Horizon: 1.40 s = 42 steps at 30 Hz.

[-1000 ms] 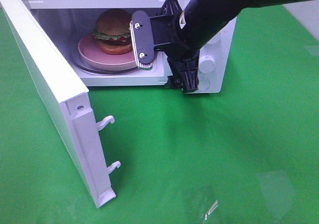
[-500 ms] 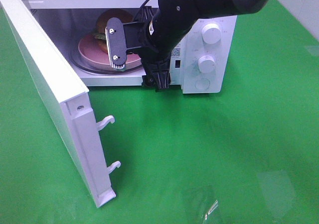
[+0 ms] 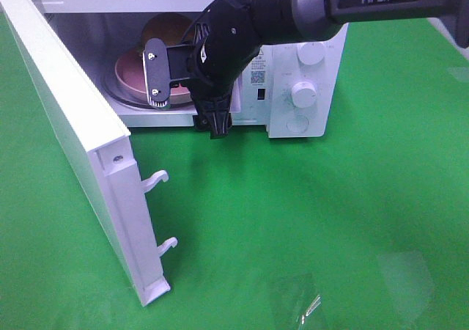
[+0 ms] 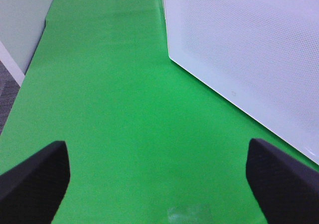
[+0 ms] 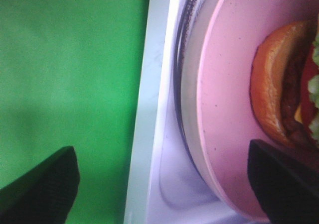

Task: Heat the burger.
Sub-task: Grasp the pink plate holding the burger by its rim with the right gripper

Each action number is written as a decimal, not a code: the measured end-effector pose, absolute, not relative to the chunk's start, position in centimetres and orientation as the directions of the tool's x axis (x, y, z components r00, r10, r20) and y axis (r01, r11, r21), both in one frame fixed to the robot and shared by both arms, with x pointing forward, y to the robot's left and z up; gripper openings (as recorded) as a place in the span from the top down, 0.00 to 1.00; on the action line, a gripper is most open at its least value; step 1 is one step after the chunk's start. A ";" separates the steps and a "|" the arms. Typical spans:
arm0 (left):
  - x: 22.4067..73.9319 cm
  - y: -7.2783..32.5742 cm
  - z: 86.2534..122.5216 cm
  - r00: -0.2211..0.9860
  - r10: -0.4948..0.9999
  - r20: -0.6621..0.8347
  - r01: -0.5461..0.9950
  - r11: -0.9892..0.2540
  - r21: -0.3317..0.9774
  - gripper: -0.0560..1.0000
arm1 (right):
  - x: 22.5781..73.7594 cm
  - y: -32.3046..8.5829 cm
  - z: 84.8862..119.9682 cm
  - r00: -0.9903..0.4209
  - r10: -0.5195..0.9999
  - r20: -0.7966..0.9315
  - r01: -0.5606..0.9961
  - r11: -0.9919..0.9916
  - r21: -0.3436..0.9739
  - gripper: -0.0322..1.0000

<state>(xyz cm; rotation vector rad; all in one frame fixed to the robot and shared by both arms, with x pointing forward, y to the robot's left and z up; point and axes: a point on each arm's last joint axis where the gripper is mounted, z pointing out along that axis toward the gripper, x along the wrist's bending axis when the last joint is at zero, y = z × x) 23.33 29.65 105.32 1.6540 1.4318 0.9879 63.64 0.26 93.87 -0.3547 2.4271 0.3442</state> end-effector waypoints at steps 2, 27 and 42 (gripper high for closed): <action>23.3 29.7 105.3 0.087 0.992 0.090 0.436 -0.119 0.892 0.12 | 64.0 0.5 93.7 -0.749 -0.160 -0.643 -0.335 0.929 0.159 0.10; 23.3 29.7 105.3 0.087 0.992 0.090 0.436 -0.119 0.892 0.12 | 67.7 0.1 91.2 -0.758 -0.094 -0.645 -0.275 0.944 0.185 0.14; 23.3 29.7 105.3 0.086 0.992 0.092 0.437 -0.121 0.892 0.12 | 67.7 0.0 90.5 -0.805 -0.074 -0.589 -0.231 0.953 0.196 0.65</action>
